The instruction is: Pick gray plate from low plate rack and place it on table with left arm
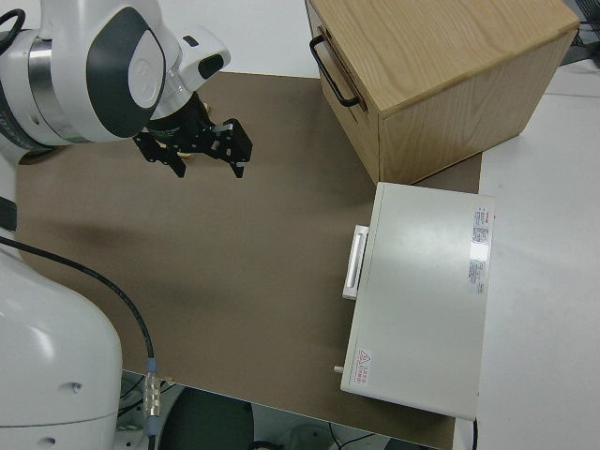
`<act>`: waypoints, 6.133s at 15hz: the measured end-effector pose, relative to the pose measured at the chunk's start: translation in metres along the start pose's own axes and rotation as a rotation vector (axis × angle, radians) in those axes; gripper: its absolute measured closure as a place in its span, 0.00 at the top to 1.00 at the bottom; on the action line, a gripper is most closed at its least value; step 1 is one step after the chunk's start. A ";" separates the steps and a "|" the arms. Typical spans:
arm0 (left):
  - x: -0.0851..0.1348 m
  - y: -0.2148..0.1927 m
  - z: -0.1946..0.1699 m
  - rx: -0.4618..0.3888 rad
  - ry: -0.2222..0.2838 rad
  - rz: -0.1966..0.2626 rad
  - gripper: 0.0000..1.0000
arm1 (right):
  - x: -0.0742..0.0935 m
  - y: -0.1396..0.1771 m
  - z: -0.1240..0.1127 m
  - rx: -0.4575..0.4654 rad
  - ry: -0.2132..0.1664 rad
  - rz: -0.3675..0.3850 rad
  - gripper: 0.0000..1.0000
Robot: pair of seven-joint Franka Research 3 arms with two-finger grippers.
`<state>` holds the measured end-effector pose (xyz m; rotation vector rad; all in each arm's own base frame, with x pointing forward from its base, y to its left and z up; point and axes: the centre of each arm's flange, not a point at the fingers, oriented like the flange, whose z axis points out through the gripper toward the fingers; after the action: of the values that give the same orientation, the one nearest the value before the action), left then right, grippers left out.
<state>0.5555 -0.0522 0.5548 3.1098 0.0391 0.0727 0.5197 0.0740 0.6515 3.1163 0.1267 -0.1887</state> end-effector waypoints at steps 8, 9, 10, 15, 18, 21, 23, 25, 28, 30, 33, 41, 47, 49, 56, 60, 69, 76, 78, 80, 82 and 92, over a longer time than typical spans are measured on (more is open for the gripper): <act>0.003 -0.002 0.007 0.002 -0.013 -0.022 1.00 | 0.000 0.000 0.000 0.000 0.000 0.000 0.99; 0.003 -0.002 0.007 0.002 -0.013 -0.024 1.00 | 0.000 0.000 0.000 0.000 0.000 0.000 0.99; 0.003 -0.002 0.008 0.003 -0.013 -0.030 1.00 | 0.000 0.000 0.000 0.000 0.000 0.000 0.99; 0.003 -0.002 0.009 0.003 -0.016 -0.036 1.00 | 0.000 0.000 0.000 0.000 0.000 0.000 0.99; 0.003 -0.005 0.012 0.019 -0.021 -0.035 1.00 | 0.000 0.000 0.000 0.000 0.000 0.000 0.99; 0.003 -0.015 0.016 0.108 -0.023 -0.016 1.00 | 0.000 0.000 0.000 0.000 0.000 0.000 0.99; 0.003 -0.018 0.019 0.128 -0.033 -0.016 1.00 | 0.000 0.000 0.000 0.000 0.000 0.000 0.99; 0.001 -0.023 0.022 0.179 -0.052 -0.029 1.00 | 0.000 0.000 0.000 0.000 0.000 0.000 0.99; 0.001 -0.034 0.040 0.258 -0.093 -0.025 1.00 | 0.000 0.000 0.000 0.000 0.000 0.000 0.99; 0.000 -0.047 0.059 0.316 -0.130 -0.023 1.00 | 0.000 0.000 0.000 0.000 0.000 0.000 0.99; -0.010 -0.062 0.076 0.429 -0.241 -0.013 1.00 | 0.000 0.000 0.000 0.000 0.000 0.000 0.99; -0.028 -0.134 0.117 0.575 -0.494 -0.106 1.00 | 0.000 0.000 0.000 0.000 0.000 0.000 0.99; -0.029 -0.147 0.149 0.587 -0.564 -0.120 0.48 | 0.000 0.000 0.000 0.000 0.000 0.000 0.99; -0.028 -0.144 0.146 0.586 -0.559 -0.116 0.19 | 0.000 0.000 0.000 0.000 0.000 0.000 0.99; -0.025 -0.130 0.128 0.594 -0.559 -0.110 0.14 | 0.000 0.000 0.000 0.000 0.000 0.000 0.99; -0.016 -0.108 0.096 0.595 -0.537 -0.107 0.12 | 0.000 0.000 0.000 0.000 0.000 0.000 0.99; -0.014 -0.022 0.084 0.250 -0.517 -0.078 0.12 | 0.000 0.000 0.000 0.000 0.000 0.000 0.99; -0.011 0.007 0.134 -0.017 -0.442 -0.114 0.12 | 0.000 0.000 0.000 0.000 0.000 0.000 0.99; -0.019 0.014 0.161 -0.029 -0.425 -0.112 0.12 | 0.000 0.000 0.000 0.000 0.000 0.000 0.99; -0.027 0.018 0.171 -0.028 -0.430 -0.106 0.12 | 0.000 0.000 0.000 0.000 0.000 0.000 0.99; -0.031 0.019 0.175 -0.026 -0.440 -0.105 0.15 | 0.000 0.000 0.000 0.000 0.000 0.000 0.99; -0.005 0.005 0.129 0.078 -0.305 -0.139 1.00 | 0.000 0.000 0.000 0.000 0.000 0.000 0.99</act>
<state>0.5570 -0.0612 0.4260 3.1449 0.2549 -0.4149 0.5197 0.0740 0.6515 3.1163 0.1267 -0.1887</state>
